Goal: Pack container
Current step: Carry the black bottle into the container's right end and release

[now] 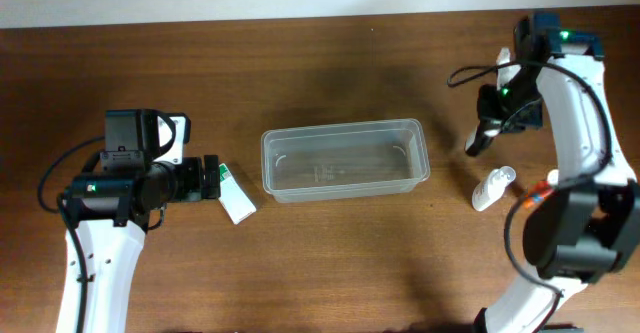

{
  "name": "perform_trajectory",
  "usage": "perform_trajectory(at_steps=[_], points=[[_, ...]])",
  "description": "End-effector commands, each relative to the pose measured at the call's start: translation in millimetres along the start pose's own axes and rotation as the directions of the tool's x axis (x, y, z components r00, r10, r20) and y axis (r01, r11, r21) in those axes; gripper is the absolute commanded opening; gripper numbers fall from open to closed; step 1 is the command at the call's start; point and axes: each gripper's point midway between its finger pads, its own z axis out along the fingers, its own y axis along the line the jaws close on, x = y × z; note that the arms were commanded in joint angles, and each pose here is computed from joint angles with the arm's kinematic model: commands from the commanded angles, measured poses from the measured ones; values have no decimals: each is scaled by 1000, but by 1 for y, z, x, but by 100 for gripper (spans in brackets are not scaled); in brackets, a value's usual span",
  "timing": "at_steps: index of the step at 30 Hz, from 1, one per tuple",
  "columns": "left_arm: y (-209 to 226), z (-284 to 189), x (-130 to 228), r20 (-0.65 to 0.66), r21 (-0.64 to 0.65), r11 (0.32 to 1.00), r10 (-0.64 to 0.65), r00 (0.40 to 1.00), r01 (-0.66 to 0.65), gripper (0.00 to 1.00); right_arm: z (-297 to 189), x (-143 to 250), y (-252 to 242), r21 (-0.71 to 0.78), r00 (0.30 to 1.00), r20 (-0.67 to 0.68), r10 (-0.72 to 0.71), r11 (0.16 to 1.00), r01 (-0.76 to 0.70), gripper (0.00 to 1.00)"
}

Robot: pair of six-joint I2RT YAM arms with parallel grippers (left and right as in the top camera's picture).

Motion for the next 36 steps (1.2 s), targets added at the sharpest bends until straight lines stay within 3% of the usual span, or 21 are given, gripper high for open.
perform_trajectory(at_steps=[1, 8, 15, 26, 34, 36], points=[[0, -3, -6, 16, 8, 1000, -8, 1000, 8, 99, -77, 5, 45, -37, 969, 209, -128, 990, 139, 13], [0, -3, -6, 16, 8, 1000, -8, 1000, 7, 99, -98, 40, 110, -50, 921, 235, -311, 942, 331, 14], [0, -3, -6, 16, 8, 1000, -8, 1000, 7, 99, -57, 49, 142, -34, 919, 172, -356, 930, 366, 14], [0, -3, -6, 16, 8, 1000, -8, 1000, 7, 99, 31, 39, 135, 30, 924, 121, -362, 932, 361, 14], [0, -3, -6, 16, 8, 1000, -7, 1000, 7, 99, 60, 36, 134, 40, 926, 107, -362, 932, 360, 15], [0, -3, -6, 16, 8, 1000, -8, 1000, 8, 99, 61, 36, 134, 40, 926, 103, -363, 932, 361, 36]])
